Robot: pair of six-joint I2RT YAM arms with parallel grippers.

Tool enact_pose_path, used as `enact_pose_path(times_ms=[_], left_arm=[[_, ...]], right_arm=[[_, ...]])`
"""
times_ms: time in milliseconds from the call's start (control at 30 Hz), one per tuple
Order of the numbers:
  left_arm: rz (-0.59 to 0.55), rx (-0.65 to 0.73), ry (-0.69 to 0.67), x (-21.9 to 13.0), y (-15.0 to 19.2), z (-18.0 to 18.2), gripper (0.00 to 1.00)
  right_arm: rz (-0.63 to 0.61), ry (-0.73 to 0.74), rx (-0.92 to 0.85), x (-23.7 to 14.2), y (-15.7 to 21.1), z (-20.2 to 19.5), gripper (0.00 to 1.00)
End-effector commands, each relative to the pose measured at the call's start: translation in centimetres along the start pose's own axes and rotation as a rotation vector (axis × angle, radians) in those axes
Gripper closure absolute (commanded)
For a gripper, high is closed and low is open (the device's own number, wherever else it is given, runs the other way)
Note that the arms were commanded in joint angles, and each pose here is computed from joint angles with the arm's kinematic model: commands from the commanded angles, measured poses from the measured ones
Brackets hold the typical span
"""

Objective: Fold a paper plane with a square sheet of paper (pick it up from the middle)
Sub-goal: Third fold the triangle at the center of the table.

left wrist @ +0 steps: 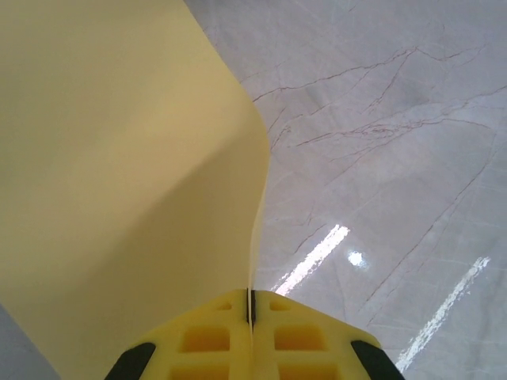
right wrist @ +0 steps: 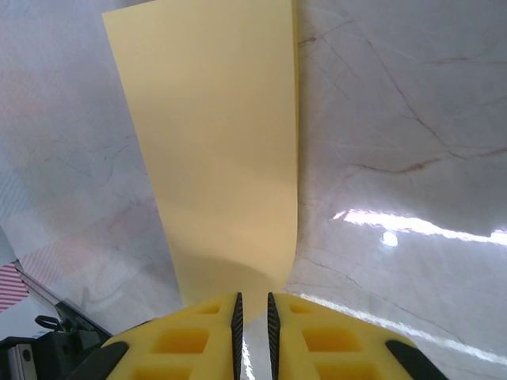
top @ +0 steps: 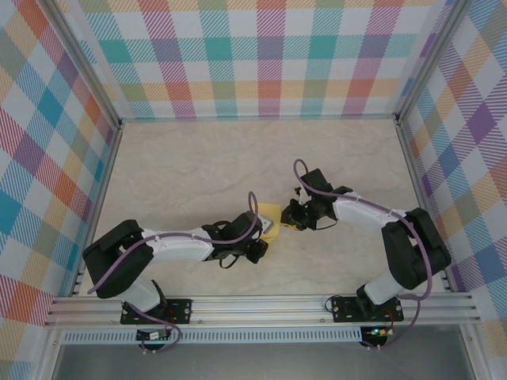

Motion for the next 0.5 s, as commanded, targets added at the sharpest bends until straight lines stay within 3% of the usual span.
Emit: enact_pose_path(times_ms=[0,167,467], left_arm=[[-0.010,-0.037,0.095,-0.4,-0.4,-0.4,1.00],[0.016,-0.061,0.145,0.1,-0.9,-0.4,1.00],[0.045,-0.087,0.154,0.5,-1.3,-0.1,1.00]], right_arm=[[0.031,-0.061,-0.050,1.0,-1.2,1.6,0.83],[0.077,-0.077,-0.043,3.0,-2.5,2.0,0.86],[0.130,0.023,-0.095,5.9,-4.0,1.1,0.85]])
Point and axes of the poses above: each hand's point on the last joint's axis, 136 mm out from that joint toward the fingers, its own x axis out along the fingers, its own z axis along the line the jaws close on, y = z × x, the point moved 7 cm from there along -x, back along the fingers, and after that the axes turned 2 degrees about x, right-handed, at the moved point
